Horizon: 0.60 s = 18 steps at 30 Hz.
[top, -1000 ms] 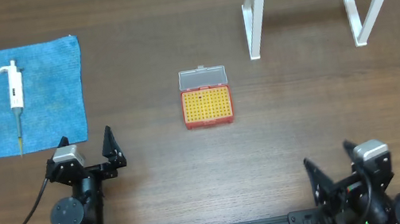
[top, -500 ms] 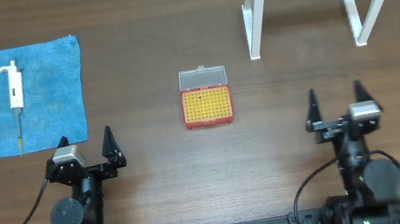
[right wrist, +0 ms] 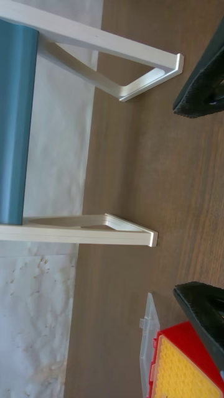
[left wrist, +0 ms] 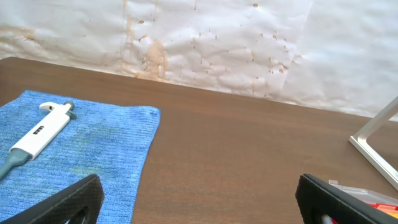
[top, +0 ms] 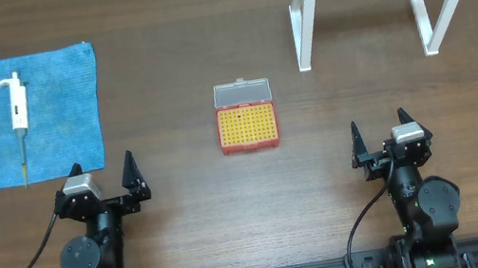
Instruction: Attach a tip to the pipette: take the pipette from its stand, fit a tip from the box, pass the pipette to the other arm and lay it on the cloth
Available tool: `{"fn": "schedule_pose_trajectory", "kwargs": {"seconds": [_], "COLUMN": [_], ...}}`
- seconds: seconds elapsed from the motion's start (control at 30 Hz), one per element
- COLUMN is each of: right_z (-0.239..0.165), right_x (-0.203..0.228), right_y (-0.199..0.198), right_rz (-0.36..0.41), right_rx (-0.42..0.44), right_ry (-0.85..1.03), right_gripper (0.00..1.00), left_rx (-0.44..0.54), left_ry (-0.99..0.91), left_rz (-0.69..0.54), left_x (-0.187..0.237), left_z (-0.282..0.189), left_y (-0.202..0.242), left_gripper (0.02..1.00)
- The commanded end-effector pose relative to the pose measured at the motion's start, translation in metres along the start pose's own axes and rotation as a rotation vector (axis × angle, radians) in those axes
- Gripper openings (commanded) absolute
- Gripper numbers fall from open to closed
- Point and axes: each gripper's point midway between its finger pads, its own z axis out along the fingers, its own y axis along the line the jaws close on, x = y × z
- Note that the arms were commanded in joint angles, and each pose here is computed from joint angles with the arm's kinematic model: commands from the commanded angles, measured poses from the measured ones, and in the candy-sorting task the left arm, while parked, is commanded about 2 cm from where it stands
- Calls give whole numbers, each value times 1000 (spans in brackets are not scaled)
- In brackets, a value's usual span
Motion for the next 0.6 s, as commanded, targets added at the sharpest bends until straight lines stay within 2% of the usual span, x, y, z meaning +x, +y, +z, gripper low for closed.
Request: {"fn": "schedule_pose_trajectory", "kwargs": {"seconds": [0.03, 0.47, 0.6], "right_z": [-1, -2, -2], "right_x": [0, -6, -7], "right_y": [0, 0, 10], "right_rz": [-15, -19, -22], "right_rx": [4, 5, -35], "right_ry": [-3, -31, -34], "right_gripper": [862, 860, 860], "left_rx": [1, 1, 1], "left_ry": [1, 1, 1], "left_rz": [8, 8, 8], "left_x": [1, 1, 1], "left_z": [0, 0, 0], "left_y": [0, 0, 0], "left_gripper": [996, 998, 996]}}
